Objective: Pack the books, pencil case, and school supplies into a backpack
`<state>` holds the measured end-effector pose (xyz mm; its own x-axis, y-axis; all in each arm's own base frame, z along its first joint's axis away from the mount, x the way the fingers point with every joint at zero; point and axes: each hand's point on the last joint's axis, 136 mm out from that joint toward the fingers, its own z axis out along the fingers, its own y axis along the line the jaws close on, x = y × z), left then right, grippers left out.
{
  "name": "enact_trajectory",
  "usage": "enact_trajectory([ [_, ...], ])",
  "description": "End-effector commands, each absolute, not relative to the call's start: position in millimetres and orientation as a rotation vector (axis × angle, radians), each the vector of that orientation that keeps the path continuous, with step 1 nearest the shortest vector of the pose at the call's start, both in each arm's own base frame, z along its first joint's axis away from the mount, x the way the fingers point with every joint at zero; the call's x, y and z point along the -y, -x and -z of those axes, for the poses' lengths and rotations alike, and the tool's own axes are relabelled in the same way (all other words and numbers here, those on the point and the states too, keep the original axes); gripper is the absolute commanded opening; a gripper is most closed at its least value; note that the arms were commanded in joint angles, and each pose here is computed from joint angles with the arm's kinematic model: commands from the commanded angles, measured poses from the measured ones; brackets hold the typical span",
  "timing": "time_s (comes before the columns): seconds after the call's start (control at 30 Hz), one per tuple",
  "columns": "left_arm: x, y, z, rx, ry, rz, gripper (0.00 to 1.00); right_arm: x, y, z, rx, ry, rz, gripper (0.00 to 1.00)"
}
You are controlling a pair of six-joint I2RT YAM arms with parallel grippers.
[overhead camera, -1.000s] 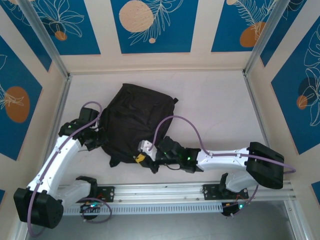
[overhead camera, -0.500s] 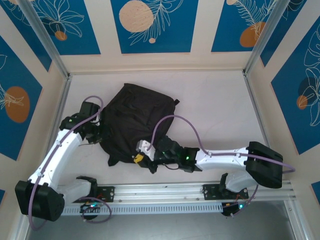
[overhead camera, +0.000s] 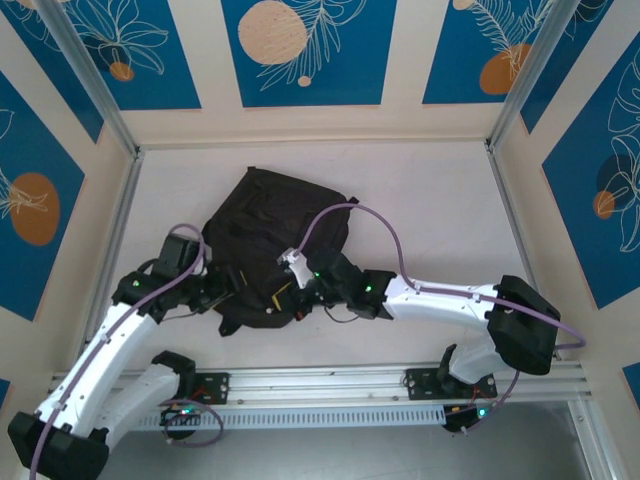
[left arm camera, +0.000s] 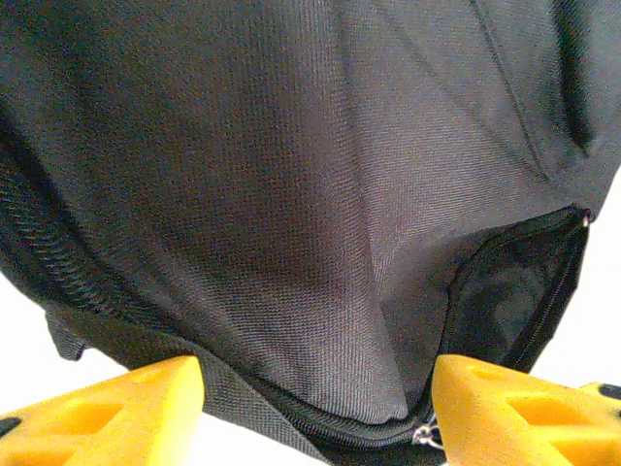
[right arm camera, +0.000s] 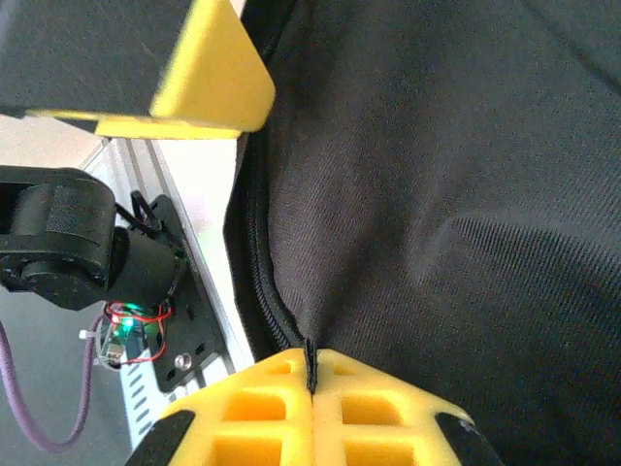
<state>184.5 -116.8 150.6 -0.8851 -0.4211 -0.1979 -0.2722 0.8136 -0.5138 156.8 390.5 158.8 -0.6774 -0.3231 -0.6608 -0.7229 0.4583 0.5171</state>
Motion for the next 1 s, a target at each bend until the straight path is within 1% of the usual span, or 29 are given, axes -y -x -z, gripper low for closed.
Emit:
enact_trajectory([
  [0.0, 124.0, -184.5, -140.8, -2.714, 0.592, 0.702, 0.64, -383.7, -151.2, -163.1, -2.346, 0.797, -1.149, 0.00],
  [0.1, 129.3, -186.1, -129.2, -2.735, 0.595, 0.700, 0.61, -380.7, -147.4, -158.5, -2.399, 0.777, -1.150, 0.00],
  [0.23, 126.4, -185.4, -118.5, -2.745, 0.592, 0.658, 0.52, -379.1, -141.9, -152.1, -2.448, 0.783, -1.152, 0.00],
  [0.3, 119.9, -184.2, -117.3, -2.743, 0.579, 0.608, 0.50, -379.4, -135.4, -151.3, -2.454, 0.827, -1.171, 0.00],
  [0.5, 93.9, -186.3, -130.8, -2.713, 0.509, 0.417, 0.51, -366.6, -123.0, -139.9, -2.481, 0.939, -1.089, 0.00],
  [0.67, 77.4, -187.6, -141.9, -2.693, 0.480, 0.324, 0.51, -348.0, -121.3, -122.0, -2.530, 0.949, -0.998, 0.00],
  [0.83, 83.8, -182.9, -166.5, -2.652, 0.460, 0.422, 0.55, -347.4, -125.8, -118.2, -2.521, 0.879, -1.037, 0.00],
  [0.97, 99.5, -167.3, -159.2, -2.699, 0.521, 0.561, 0.60, -353.2, -130.2, -117.5, -2.518, 0.828, -1.099, 0.00],
])
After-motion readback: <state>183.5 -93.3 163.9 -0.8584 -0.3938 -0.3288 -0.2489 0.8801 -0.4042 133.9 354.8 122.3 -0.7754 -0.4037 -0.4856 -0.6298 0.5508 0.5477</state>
